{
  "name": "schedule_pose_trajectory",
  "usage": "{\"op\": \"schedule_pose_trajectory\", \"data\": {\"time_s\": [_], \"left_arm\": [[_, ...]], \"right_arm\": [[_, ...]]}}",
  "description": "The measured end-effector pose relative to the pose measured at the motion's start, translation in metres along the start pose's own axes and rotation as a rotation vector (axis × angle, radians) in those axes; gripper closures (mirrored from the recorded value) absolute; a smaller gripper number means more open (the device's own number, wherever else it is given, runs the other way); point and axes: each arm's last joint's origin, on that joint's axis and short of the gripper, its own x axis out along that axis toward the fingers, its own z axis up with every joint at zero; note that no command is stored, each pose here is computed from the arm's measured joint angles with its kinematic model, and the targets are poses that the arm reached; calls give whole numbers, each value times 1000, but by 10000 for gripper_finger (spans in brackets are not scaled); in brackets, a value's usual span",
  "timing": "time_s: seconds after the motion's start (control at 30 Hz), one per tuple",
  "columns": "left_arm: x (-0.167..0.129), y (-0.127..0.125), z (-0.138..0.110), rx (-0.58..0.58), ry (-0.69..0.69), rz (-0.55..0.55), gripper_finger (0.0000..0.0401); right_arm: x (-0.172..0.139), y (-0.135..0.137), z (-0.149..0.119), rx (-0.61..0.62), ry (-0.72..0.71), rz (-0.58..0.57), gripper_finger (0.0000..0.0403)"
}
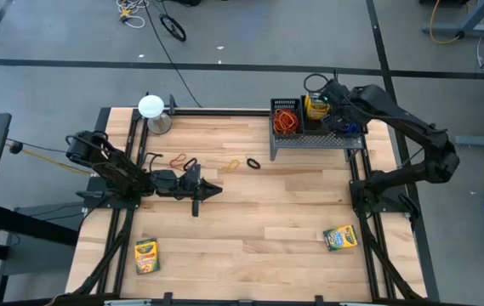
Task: Pick & Place Office Desk Supplies
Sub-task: Put the yellow crayon box into the middle black bin on the shelf
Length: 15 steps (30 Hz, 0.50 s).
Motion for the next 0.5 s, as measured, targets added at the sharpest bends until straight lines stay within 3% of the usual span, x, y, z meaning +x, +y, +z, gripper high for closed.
{"op": "schedule_pose_trajectory", "data": {"time_s": [0.13, 0.23, 0.4, 0.5], "left_arm": [[0, 0, 0, 0, 0, 0, 378], [0, 0, 0, 0, 0, 0, 378], [0, 0, 0, 0, 0, 0, 378], [0, 0, 0, 0, -1, 0, 378]], "right_arm": [[-7, 2, -7, -59, 5, 2, 252], [-24, 7, -21, -128, -32, 47, 286], [-65, 21, -59, -230, -137, 275, 383], [-88, 34, -84, -284, -193, 401, 391]]}}
